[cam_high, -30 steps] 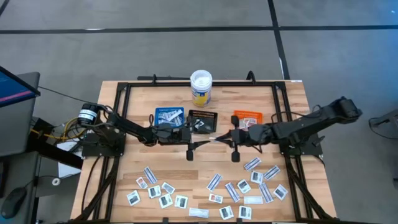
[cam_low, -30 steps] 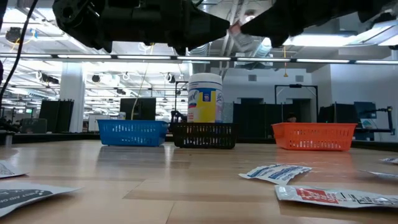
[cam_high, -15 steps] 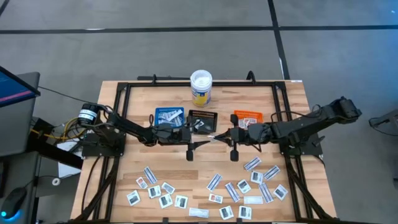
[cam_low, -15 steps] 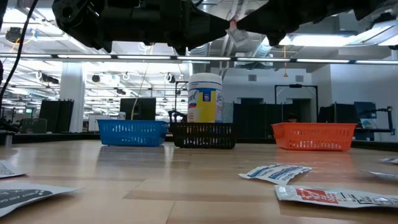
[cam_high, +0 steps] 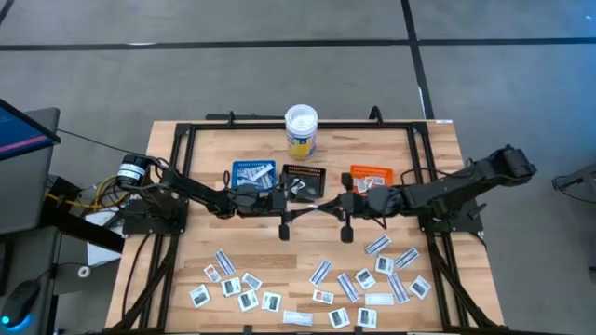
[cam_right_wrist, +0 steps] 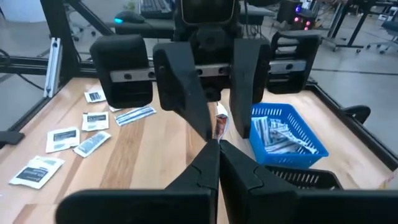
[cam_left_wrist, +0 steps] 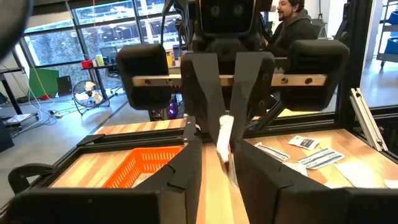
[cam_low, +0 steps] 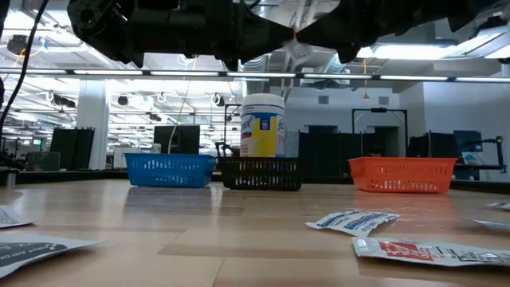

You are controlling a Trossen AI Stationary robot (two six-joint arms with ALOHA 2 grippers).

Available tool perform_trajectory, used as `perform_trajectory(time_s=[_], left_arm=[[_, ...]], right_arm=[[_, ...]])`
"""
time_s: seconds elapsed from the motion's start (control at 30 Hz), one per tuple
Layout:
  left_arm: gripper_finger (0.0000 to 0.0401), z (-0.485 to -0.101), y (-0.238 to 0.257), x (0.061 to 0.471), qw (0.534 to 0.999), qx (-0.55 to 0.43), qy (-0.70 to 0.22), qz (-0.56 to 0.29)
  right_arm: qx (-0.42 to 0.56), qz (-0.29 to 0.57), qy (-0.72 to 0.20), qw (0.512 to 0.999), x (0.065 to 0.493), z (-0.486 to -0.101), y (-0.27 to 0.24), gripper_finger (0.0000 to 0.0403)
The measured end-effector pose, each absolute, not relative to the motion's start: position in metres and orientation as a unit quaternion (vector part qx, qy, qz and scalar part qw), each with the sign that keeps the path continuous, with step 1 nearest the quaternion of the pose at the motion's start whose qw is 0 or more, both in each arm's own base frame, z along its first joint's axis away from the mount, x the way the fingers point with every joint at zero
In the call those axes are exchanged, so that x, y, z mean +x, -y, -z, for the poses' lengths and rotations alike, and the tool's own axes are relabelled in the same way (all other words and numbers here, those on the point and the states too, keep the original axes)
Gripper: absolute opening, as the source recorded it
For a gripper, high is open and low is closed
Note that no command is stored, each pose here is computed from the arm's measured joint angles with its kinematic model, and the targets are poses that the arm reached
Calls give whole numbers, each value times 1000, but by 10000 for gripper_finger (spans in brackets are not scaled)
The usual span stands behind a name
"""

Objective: Pick & Place First Aid Supplies
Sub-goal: Put the orange ointment pack into the orange bin

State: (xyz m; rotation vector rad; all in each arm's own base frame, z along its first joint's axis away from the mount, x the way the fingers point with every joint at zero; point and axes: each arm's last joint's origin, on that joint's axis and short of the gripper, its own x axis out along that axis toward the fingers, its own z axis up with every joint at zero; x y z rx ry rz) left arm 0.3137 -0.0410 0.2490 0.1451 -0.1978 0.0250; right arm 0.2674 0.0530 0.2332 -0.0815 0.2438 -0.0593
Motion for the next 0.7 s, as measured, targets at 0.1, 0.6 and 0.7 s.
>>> perform_trajectory(time_s=[0.1,0.6,0.7], left_arm=[[75,-249,41,314,992,73,99,-13],[14,-248,41,314,993,74,95,-18],[10,-247,40,314,993,74,91,-22]], right_arm=[[-41,30,-123,991,271,-229,-54,0],[-52,31,-134,989,272,-226,-54,0],[-50,32,-149,987,272,-223,-53,0]])
